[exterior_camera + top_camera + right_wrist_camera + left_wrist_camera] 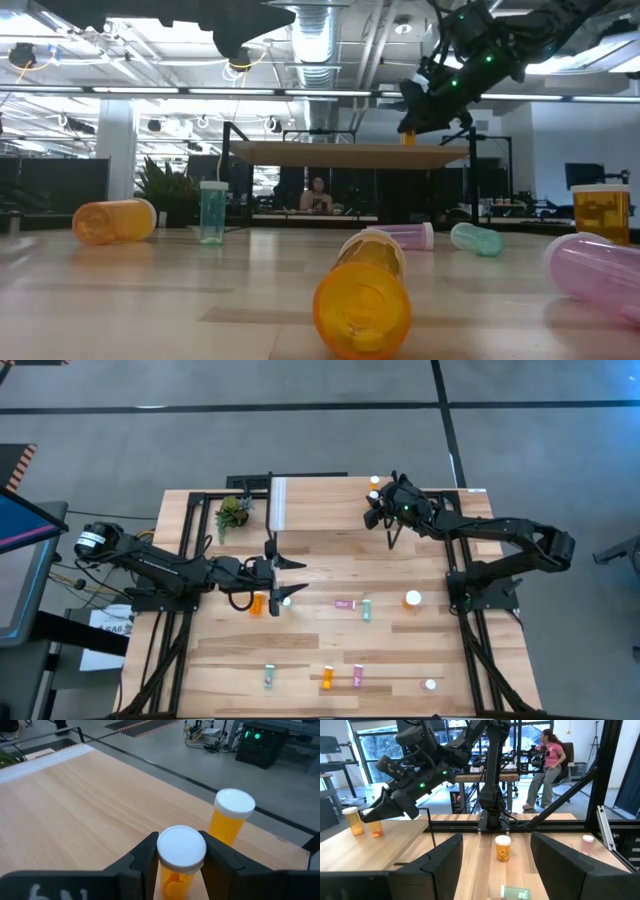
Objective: Pick and place medicine bottles onto shelf by color
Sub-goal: Put the top small orange pill bottle on the shelf aligned with the other small orange pill bottle, then put the small orange pill bottle on the shelf aligned with the other small orange pill bottles
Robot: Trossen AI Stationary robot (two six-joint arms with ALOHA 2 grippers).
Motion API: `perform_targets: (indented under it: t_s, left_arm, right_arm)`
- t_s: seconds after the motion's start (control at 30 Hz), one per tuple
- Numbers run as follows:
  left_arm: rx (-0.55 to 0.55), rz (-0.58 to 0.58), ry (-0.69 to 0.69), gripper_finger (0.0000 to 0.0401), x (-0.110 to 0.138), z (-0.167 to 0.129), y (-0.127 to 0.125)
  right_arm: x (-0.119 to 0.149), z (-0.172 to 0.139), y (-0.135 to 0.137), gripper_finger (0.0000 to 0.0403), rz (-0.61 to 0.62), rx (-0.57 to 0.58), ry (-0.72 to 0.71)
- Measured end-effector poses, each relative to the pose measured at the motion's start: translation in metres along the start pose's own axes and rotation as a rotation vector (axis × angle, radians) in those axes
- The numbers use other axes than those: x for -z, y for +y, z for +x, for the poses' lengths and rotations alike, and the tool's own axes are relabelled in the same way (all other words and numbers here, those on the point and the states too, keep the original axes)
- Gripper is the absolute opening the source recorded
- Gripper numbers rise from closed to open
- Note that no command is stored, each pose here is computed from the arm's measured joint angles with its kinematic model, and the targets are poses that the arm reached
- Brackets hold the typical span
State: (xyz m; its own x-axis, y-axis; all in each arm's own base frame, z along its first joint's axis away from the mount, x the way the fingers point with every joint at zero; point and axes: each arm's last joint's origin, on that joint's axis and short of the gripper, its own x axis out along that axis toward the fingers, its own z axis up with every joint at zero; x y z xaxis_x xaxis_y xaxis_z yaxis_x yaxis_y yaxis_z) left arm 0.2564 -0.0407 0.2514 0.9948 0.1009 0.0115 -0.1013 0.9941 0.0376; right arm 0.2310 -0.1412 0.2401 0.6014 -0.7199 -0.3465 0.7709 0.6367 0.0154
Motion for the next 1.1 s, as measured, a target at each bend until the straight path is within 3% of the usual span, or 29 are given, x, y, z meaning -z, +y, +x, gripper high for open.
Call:
perform_targets:
  t_s: [0.4,0.87,1.1]
  left_arm:
    - [0.000,0.000,0.000,0.0222,0.000,0.000,0.000]
    - [0.011,0.001,0.004,0.0222,0.000,0.000,0.000]
    - [0.034,0.003,0.009,0.0222,0.001,0.000,-0.001]
  right_arm:
    - [0.002,0.000,0.000,0.0160,-0.001,0.002,0.010]
    - [0.000,-0.003,-0.001,0.0245,0.002,0.002,0.004]
    - [-0.016,-0.027,-0.006,0.0250,0.025,-0.011,-0.058]
